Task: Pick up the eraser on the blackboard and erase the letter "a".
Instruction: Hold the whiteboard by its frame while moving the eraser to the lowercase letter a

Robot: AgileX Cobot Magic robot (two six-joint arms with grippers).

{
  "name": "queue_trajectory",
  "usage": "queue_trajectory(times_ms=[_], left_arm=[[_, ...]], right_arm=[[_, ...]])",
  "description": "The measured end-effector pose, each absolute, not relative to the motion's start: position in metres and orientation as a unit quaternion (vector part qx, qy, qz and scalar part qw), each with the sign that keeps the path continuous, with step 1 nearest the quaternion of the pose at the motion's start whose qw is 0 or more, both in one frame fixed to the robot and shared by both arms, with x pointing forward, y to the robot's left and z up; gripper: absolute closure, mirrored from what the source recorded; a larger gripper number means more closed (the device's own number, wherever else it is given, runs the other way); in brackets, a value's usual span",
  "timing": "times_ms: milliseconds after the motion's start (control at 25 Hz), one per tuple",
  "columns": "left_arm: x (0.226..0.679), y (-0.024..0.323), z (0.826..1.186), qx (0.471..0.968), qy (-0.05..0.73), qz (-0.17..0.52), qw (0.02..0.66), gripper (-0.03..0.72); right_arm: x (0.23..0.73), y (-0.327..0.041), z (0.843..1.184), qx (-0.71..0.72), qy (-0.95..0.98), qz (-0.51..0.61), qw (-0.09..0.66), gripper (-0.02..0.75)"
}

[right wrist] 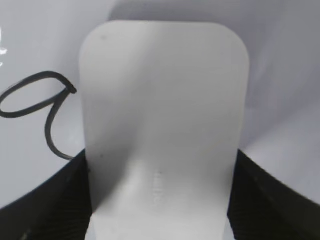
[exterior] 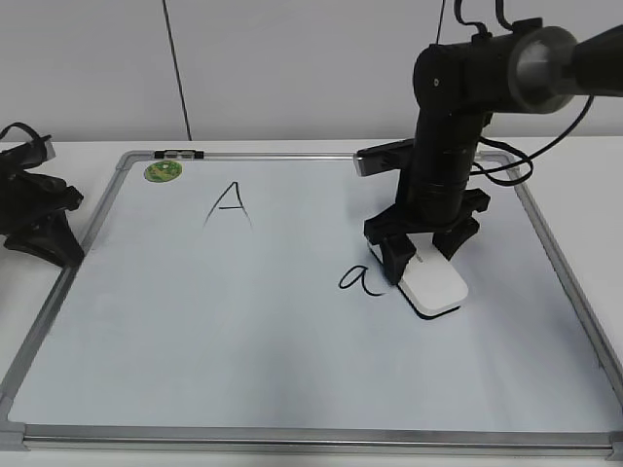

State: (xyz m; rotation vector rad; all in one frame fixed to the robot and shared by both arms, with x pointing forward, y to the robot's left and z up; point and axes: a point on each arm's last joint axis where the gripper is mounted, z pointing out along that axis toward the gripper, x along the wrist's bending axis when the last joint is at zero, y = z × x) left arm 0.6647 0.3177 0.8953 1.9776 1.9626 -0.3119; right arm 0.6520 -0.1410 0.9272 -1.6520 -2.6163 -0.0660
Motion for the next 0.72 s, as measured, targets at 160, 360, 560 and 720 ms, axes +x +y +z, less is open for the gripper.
queue_trajectory(times_ms=[160,360,560,720], left_arm=[[0.665,0.318,0.895,0.695,0.690,-0.110,0.168,0.628],[0.665,0.318,0.895,0.695,0.690,-0.110,0.168,0.628],[0.665,0.318,0.895,0.695,0.690,-0.110,0.168,0.628],[0.665,0.318,0.895,0.695,0.690,-0.110,0.168,0.628]], right_arm=[[0.653,-0.135,0.925,-0.526,-0.850,-0.006,0.032,0.204],[0.649,-0.100,0.925,-0.491,-0.871,-0.006,0.024,0.204],[0.632,-0.061,0.925,-0.443,-0.896,-0.010,0.020,0.204],[0.626,-0.051,0.924,-0.429,-0.903,-0.009,0.021,0.204]])
